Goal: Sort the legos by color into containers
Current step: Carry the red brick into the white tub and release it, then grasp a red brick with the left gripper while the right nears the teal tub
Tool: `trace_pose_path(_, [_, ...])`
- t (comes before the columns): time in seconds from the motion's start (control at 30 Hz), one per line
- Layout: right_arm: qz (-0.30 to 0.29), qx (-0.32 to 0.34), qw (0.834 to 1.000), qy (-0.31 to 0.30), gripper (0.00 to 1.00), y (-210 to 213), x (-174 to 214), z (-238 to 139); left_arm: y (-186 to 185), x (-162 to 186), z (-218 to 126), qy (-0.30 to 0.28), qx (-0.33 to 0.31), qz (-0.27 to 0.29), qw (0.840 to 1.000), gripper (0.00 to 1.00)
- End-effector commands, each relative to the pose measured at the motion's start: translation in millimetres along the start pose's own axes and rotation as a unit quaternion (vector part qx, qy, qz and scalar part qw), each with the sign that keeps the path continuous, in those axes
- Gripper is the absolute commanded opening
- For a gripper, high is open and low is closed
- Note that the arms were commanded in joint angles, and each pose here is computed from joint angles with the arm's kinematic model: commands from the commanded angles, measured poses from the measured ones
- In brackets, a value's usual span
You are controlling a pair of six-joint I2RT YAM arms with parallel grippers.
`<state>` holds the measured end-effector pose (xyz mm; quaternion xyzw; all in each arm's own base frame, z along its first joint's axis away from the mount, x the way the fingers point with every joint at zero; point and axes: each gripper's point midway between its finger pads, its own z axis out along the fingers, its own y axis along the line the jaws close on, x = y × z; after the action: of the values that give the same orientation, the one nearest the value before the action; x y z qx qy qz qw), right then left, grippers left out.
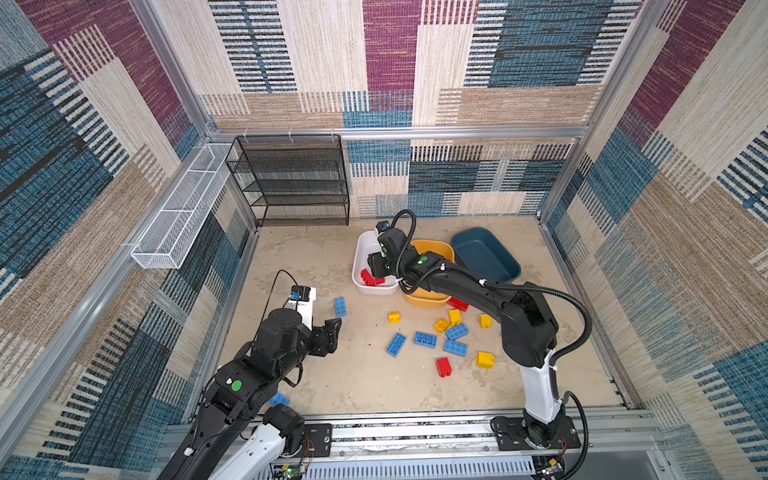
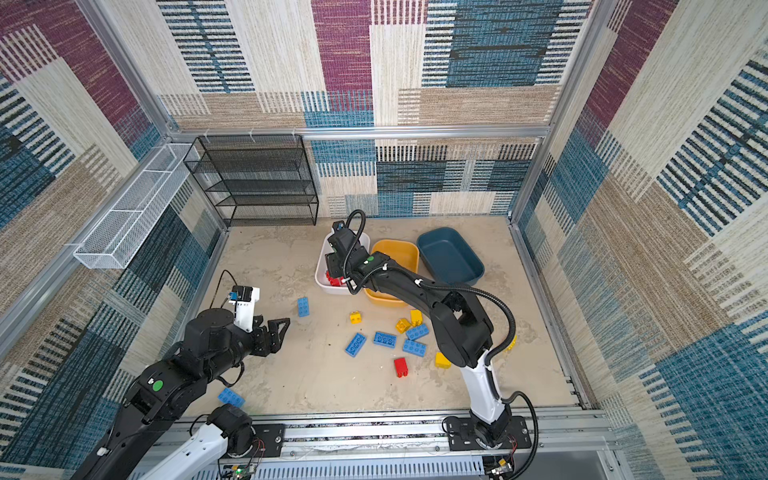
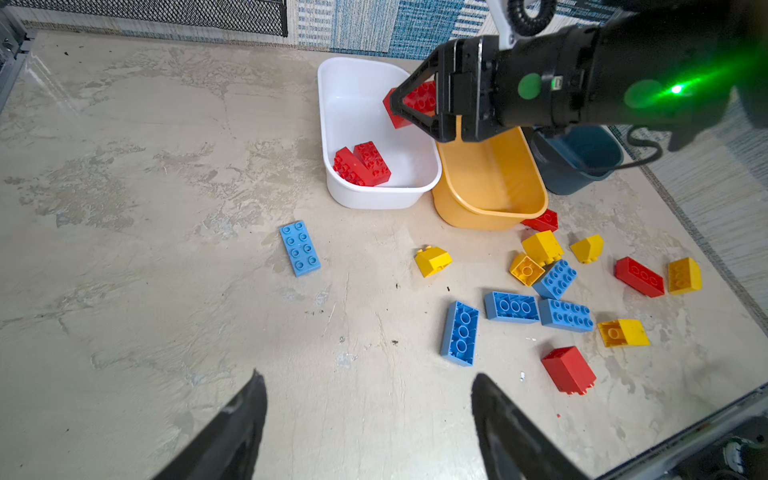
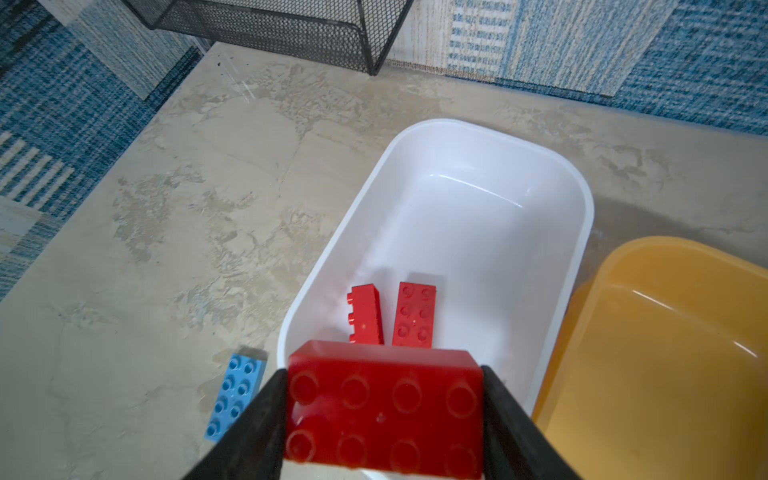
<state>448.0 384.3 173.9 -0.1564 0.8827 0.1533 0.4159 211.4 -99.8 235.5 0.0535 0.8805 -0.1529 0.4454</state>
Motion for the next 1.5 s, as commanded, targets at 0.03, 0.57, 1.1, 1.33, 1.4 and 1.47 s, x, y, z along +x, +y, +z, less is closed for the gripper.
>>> trace_pose_path(0.03, [-0.015, 0.004, 1.0, 0.0, 0.45, -4, -6, 11, -1, 3, 3, 0.009, 0.003, 0.003, 1.0, 0.78])
trace_pose_path(0.57, [0.006, -0.042, 0.997, -0.064, 0.89, -18, -56, -50, -64, 5, 13, 0.058, 0.127, 0.066, 0.988, 0.74])
trace_pose_path(1.1, [0.104, -0.057, 0.983, -0.143, 0.97, -125, -21, -184, -187, 68, 65, 0.123, 0.228, 0.219, 0.941, 0.75])
trace_pose_path(1.33, [0.133, -0.028, 0.977, -0.164, 1.0, -159, 13, -215, -240, 126, 98, 0.157, 0.257, 0.313, 0.901, 0.76])
trace_pose_path(1.4, [0.146, -0.024, 0.974, -0.174, 0.99, -168, 16, -224, -248, 138, 108, 0.162, 0.267, 0.325, 0.893, 0.76])
trace_pose_path(1.47, [0.158, -0.024, 0.97, -0.186, 1.0, -173, 17, -235, -255, 148, 117, 0.165, 0.274, 0.334, 0.887, 0.76])
